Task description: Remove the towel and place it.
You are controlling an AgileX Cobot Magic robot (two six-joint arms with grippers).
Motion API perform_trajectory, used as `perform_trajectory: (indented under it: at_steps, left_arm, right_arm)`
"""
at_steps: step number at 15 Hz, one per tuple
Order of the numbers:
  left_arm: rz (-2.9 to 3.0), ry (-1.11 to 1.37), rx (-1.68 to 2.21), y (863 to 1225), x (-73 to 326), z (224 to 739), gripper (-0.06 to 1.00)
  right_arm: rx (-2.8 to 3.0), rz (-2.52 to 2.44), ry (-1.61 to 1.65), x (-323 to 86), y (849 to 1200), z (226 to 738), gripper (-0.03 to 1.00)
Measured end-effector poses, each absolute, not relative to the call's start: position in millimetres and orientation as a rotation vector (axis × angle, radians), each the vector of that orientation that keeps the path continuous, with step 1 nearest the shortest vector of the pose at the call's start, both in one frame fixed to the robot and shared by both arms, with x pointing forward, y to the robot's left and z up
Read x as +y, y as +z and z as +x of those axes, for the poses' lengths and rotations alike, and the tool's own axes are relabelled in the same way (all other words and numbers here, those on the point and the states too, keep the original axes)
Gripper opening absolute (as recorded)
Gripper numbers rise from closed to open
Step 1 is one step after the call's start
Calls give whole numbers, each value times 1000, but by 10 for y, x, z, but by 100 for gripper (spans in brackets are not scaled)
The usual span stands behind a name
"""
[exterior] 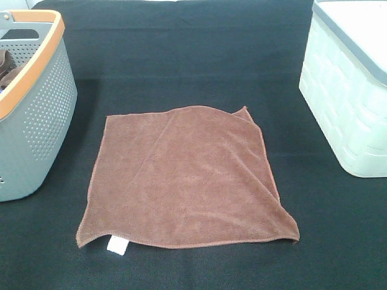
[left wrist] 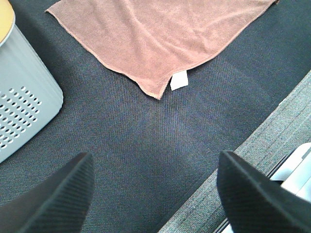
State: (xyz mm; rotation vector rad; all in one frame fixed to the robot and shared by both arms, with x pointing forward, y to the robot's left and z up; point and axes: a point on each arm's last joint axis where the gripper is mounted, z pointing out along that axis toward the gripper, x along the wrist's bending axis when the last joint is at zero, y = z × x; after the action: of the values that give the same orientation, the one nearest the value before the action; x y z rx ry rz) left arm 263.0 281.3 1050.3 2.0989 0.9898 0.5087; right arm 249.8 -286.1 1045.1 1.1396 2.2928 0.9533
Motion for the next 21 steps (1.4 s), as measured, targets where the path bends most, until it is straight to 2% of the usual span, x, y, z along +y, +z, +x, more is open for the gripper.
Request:
perform_trajectory:
  at_steps: [5, 10, 14, 21]
  left_arm:
    - [2089, 521, 1016, 10503, 2819, 2635, 68]
    - [1850, 752, 1375, 10515, 2944, 2574, 68]
    - [1658, 928, 1436, 10527, 2983, 2358, 68]
    - [1632, 956, 1449, 10526, 2985, 2332, 68]
  right_arm:
    - [2293, 1140, 953, -2861, 10451, 2498, 89]
    - [2109, 1305, 915, -2901, 10457, 2469, 89]
    - [1866, 1405, 909, -2936, 10460, 2325, 89]
    - [1767, 1444, 893, -2933, 10456, 2271, 89]
